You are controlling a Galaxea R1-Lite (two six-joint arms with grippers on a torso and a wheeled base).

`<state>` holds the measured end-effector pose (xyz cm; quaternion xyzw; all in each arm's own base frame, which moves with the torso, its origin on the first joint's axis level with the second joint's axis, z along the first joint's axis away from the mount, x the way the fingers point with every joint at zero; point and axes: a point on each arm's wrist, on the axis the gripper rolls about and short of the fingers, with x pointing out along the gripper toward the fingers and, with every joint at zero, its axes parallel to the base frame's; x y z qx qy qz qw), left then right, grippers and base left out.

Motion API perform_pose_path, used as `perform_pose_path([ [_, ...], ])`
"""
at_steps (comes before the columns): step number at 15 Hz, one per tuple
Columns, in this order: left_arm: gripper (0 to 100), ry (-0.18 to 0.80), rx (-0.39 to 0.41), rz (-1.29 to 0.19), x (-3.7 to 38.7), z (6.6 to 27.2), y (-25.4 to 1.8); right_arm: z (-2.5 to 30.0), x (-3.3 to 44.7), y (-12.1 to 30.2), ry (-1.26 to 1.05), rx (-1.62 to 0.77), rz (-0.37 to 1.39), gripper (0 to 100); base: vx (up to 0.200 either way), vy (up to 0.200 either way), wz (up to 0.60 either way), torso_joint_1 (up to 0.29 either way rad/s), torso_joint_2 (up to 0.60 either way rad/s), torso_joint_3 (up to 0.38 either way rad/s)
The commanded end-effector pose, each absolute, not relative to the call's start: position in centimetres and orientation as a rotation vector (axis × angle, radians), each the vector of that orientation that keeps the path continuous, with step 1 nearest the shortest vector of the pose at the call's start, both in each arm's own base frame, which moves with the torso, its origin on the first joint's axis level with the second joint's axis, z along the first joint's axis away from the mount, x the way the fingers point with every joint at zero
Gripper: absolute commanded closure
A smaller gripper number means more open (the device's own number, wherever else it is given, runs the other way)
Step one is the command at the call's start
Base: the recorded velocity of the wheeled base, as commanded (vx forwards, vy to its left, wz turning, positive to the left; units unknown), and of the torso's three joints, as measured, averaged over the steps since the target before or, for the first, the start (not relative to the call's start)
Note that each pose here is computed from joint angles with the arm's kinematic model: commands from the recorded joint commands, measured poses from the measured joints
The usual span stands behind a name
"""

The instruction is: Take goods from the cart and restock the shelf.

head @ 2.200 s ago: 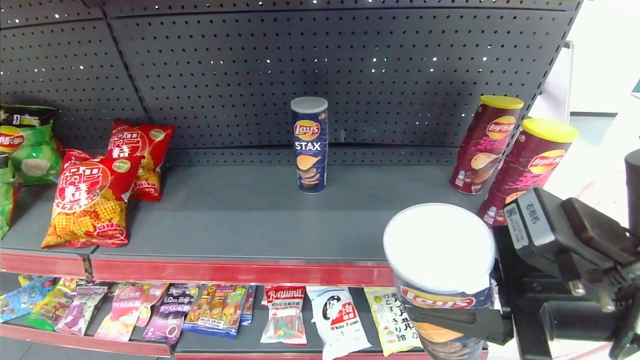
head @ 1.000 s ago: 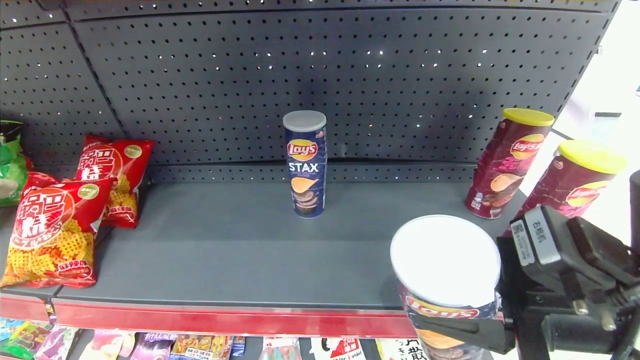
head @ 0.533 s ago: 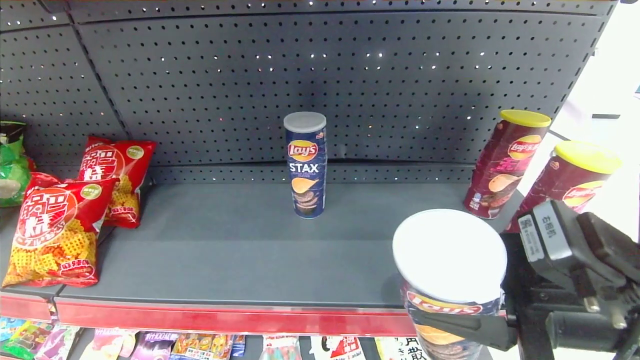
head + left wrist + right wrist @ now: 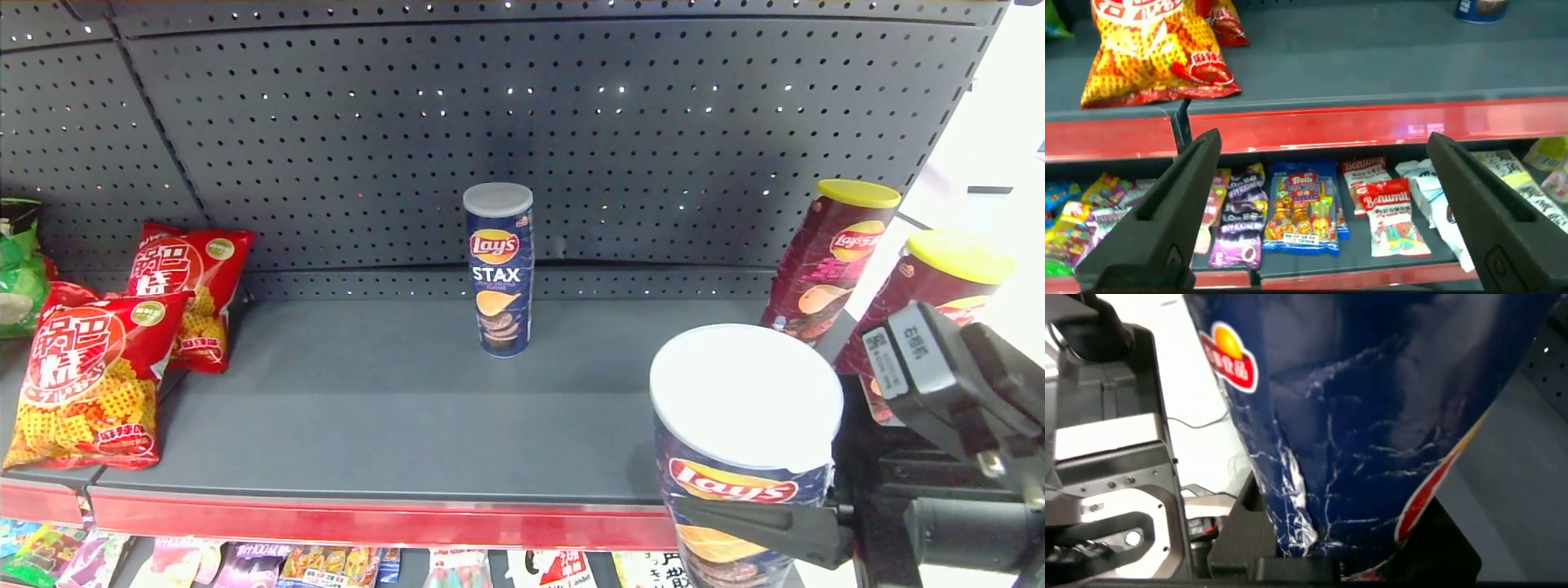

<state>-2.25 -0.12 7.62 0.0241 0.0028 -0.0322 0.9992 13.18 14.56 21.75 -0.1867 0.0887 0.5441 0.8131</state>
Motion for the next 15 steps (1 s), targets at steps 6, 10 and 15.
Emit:
perform_pose_path([
  [6, 0, 0.001, 0.096, -0.226, 1.7, 18.5, -0.4, 21.8, 12.9, 14.4, 0.201, -0.362, 1.186, 100, 0.000, 0.000, 0.00, 0.000, 0.00, 0.000],
  [10, 0, 0.030, 0.136, -0.321, 8.8, 20.8, -1.5, 22.0, 13.1, 14.4, 0.207, -0.338, 1.181, 100, 0.000, 0.000, 0.00, 0.000, 0.00, 0.000],
  [15, 0, 0.144, 0.230, -0.509, 15.8, 20.2, -2.7, 22.7, 13.1, 14.4, 0.197, -0.304, 1.170, 100, 0.000, 0.000, 0.00, 0.000, 0.00, 0.000],
])
